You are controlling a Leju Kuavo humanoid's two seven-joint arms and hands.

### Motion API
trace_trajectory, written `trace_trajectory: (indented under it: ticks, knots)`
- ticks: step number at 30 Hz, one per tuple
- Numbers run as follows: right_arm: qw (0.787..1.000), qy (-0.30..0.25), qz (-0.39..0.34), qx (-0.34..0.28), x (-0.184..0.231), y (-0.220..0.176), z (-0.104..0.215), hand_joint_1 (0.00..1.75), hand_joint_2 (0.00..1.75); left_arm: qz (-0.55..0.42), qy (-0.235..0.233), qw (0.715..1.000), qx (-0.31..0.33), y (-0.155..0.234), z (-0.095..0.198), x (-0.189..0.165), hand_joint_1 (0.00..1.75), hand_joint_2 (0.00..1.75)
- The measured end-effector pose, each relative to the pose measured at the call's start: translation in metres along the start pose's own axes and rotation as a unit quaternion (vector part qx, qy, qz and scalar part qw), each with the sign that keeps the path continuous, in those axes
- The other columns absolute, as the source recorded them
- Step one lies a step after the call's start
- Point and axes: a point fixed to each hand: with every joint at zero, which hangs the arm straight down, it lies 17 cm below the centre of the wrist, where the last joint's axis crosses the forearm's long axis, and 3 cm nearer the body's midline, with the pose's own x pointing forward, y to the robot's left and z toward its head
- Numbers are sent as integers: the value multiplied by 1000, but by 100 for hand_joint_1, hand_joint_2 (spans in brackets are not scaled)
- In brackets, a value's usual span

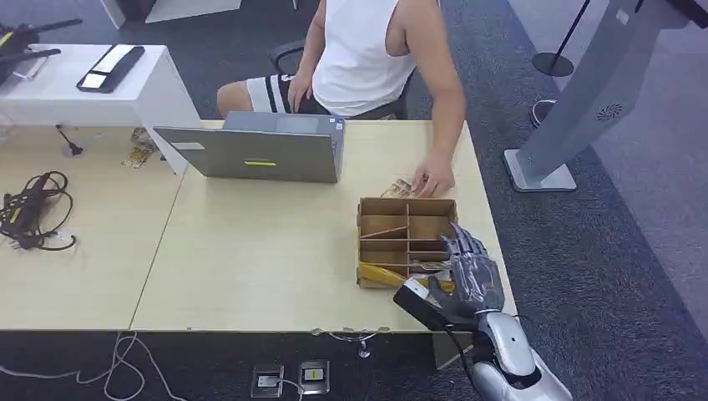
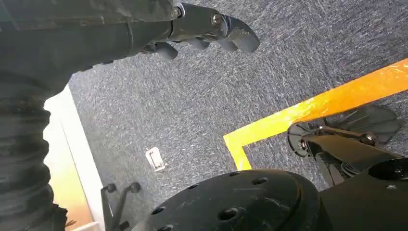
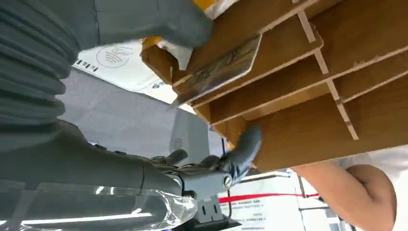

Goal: Pass the card to the sensor for recognition and then transmit it.

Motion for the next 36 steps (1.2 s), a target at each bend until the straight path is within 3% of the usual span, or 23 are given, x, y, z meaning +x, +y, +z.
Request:
trace_trajectory:
  ticks: [24,29,36]
  knots:
    - [1000,2,3,0,4,1,-4,175,175,-2,-2,1000,0,0,0,1,0,175]
    - [999,0,14,-45,6,-24,-12,175,175,-7,-7,1000,1,0,0,2,0,175]
    - [991,-10,23,-130,10,-91,-31,175,175,-17,-14,1000,2,0,0,4,0,175]
